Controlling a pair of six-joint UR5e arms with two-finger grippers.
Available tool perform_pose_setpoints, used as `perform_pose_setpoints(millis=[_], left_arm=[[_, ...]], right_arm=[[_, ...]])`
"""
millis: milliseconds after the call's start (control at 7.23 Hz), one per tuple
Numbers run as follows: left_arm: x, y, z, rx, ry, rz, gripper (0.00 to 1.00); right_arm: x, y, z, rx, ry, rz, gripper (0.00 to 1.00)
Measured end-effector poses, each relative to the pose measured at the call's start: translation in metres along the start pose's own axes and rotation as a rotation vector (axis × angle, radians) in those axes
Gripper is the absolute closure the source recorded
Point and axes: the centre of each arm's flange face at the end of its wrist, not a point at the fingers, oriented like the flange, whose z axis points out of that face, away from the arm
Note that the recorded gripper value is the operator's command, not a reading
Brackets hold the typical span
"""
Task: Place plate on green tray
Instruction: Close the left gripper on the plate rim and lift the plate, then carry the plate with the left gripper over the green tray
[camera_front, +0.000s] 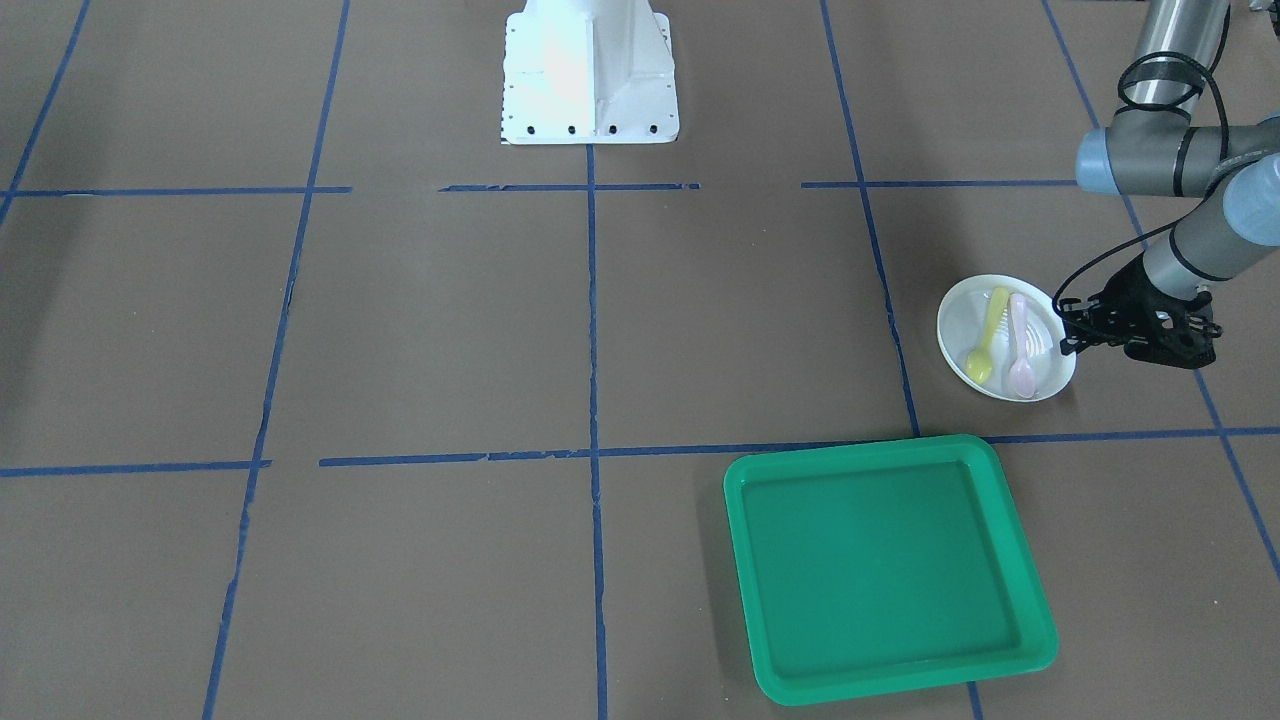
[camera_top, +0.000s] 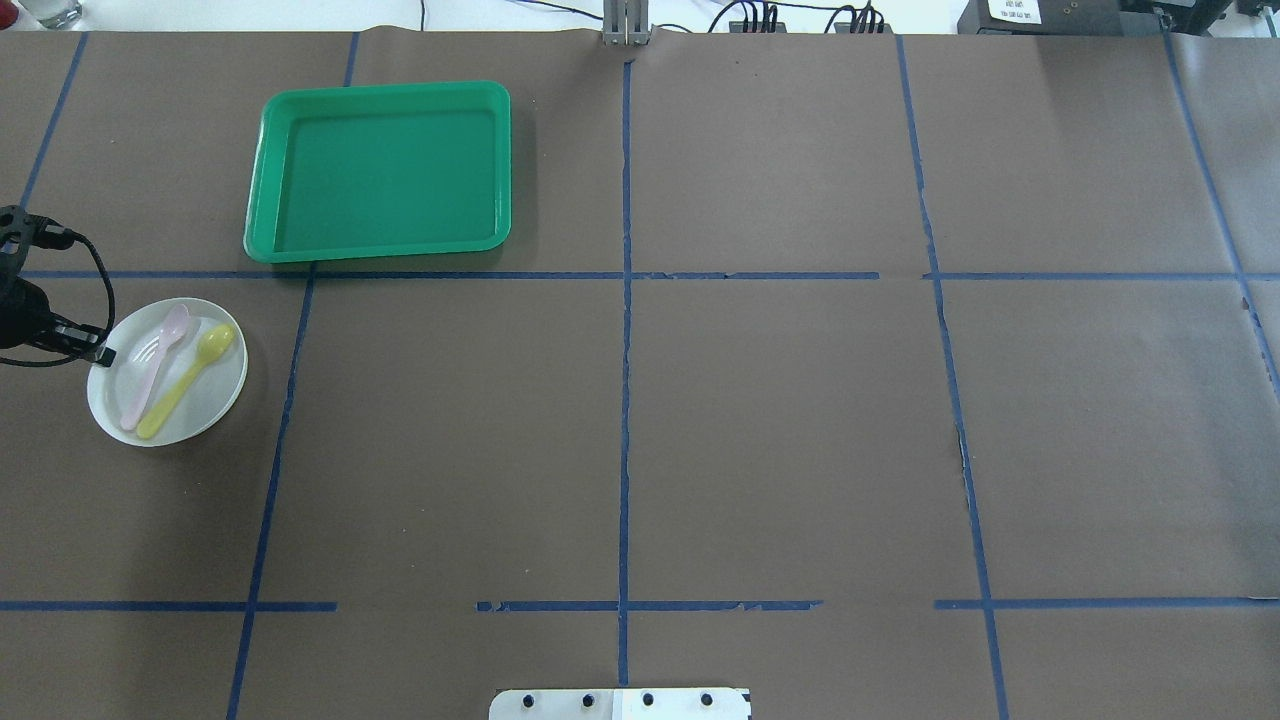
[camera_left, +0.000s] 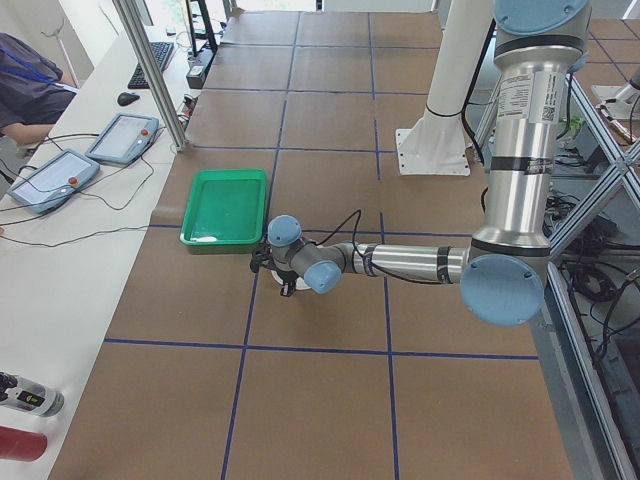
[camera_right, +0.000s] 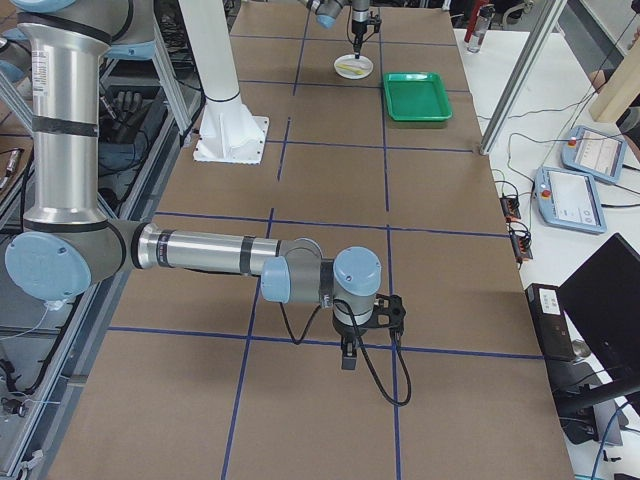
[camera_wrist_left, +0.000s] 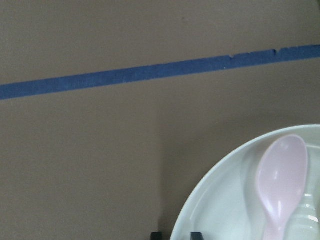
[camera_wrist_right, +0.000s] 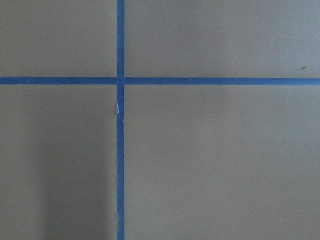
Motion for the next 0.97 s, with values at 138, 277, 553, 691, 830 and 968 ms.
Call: perform_pose_setpoints(millis=[138,277,553,691,830,968], left_arm=[[0.005,0.002,-0.007,-0.011,0.035,0.020,1.00],[0.005,0.002,-0.019,-0.019,0.082,0.019,1.00],[-0.006,0.000,-0.046,-0.035,0.180,0.014,1.00],[-0.014,0.000,-0.058,-0.049,0.226,0.007,1.00],[-0.021,0.000,-0.071,-0.056,0.272,-0.005,1.00],[-0.028,-0.001,-0.084,-0.059,0.313,-0.030,1.00]], right_arm=[[0.000,0.000,0.000,0.000,0.000,0.000,0.00],[0.000,0.000,0.000,-0.001,0.000,0.001,0.00],[0.000,0.000,0.000,0.000,0.000,0.000,0.00],[0.000,0.000,0.000,0.000,0.000,0.000,0.00],[0.000,0.000,0.000,0.000,0.000,0.000,0.00],[0.000,0.000,0.000,0.000,0.000,0.000,0.00]])
